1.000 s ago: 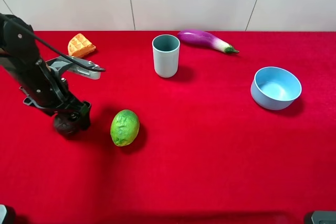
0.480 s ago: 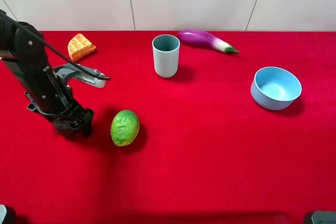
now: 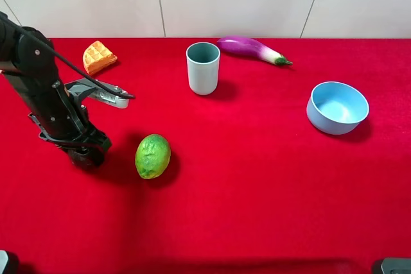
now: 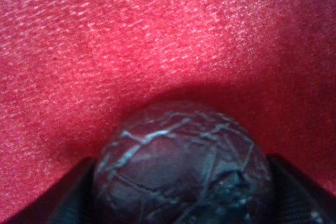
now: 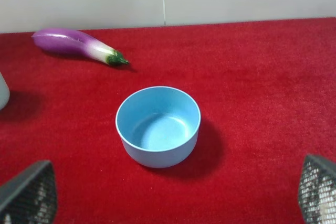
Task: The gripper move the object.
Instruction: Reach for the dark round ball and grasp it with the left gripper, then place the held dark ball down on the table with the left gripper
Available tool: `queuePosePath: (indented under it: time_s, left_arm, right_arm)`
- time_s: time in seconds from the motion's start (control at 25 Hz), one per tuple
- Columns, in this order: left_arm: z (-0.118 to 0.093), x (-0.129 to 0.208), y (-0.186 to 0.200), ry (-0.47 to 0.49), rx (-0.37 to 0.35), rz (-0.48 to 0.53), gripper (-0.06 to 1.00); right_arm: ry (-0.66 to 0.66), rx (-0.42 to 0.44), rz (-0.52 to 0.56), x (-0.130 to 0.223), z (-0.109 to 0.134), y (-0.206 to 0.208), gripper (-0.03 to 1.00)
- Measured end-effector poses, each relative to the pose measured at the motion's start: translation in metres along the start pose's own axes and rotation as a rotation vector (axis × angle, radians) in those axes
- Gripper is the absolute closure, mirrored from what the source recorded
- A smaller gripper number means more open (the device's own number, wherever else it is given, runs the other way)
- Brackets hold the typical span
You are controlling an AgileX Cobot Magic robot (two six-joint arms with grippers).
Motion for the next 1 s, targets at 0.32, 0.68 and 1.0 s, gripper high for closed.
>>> queuePosePath:
  time_s: [0.32, 0.68, 1.0]
  left_arm:
    - [0.0, 0.0, 0.0, 0.001, 0.0, 0.0, 0.35]
    - [0.0, 0.0, 0.001, 0.001, 0.001, 0.004, 0.35]
    - [0.002, -0.017, 0.04, 0.026, -0.009, -0.02, 0.35]
  right_arm:
    - [0.0, 0.0, 0.0, 0.0, 0.0, 0.0, 0.28]
    - [0.0, 0.0, 0.0, 0.0, 0.0, 0.0, 0.28]
    - [0.0, 0.0, 0.0, 0.0, 0.0, 0.0, 0.28]
Point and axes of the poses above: a point on each arm's last joint axis where the gripper is mounted, y pointing back along that axis away from the gripper, z along the wrist's bending axis when the last joint is at zero, x = y × z, the point moved 9 cm from there along -y, pointing out along that axis toward the gripper, and after that the axes turned 1 degree about y, right-handed, at the moved point
